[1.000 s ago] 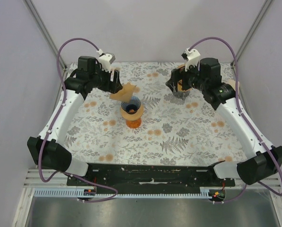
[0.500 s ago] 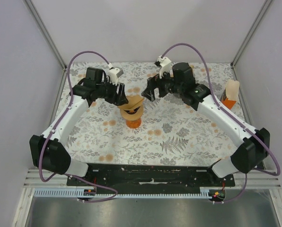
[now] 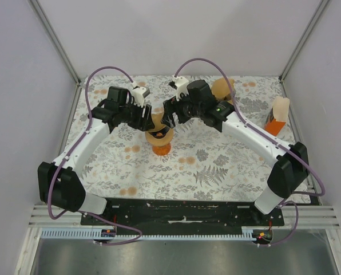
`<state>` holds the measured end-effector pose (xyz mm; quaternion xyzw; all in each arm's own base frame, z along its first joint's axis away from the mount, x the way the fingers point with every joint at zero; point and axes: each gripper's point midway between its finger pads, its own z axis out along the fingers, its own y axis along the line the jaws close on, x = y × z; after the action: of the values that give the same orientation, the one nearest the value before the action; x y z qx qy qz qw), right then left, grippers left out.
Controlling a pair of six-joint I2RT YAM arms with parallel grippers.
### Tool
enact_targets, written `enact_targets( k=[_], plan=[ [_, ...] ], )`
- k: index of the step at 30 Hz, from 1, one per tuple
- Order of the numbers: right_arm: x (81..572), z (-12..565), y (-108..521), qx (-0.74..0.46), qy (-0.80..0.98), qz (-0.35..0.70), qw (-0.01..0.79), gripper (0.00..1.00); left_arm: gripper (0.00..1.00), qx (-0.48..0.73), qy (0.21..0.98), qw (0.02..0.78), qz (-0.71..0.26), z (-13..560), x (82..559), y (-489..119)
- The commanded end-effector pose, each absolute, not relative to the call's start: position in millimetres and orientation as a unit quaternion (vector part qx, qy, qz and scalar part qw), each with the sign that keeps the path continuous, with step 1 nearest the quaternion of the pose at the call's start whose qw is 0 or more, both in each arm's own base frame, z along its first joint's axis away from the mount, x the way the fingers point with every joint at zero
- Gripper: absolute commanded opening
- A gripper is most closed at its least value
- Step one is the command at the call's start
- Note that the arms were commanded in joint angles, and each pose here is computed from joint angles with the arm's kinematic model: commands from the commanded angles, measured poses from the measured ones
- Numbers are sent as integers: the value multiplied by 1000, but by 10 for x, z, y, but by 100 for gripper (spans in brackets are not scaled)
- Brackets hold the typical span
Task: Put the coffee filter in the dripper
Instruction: Adjust the coffee filter in the coffee dripper.
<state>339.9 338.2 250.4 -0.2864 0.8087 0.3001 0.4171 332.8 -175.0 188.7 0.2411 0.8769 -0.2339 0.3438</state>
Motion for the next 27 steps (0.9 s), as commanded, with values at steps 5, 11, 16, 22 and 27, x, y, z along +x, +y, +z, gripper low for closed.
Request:
enact_targets(
  k=[5,11,16,22,27],
  plan=[
    [3548,2170,3497,-275,842,267,379,87,66,231,874,356,-236,1864,3328,-1787],
    [3573,1928,3471,-272,864,239,348,85,69,225,870,361,-249,1923,3353,-1817],
    [3543,1809,3495,-283,873,218,333,84,74,221,857,367,-286,2213,3410,-1931],
    [3552,1802,3498,-295,878,181,330,83,76,216,853,369,-301,2322,3395,-1944],
    [3551,1784,3518,-298,881,172,323,82,76,221,847,379,-300,2407,3421,-1947]
  ],
)
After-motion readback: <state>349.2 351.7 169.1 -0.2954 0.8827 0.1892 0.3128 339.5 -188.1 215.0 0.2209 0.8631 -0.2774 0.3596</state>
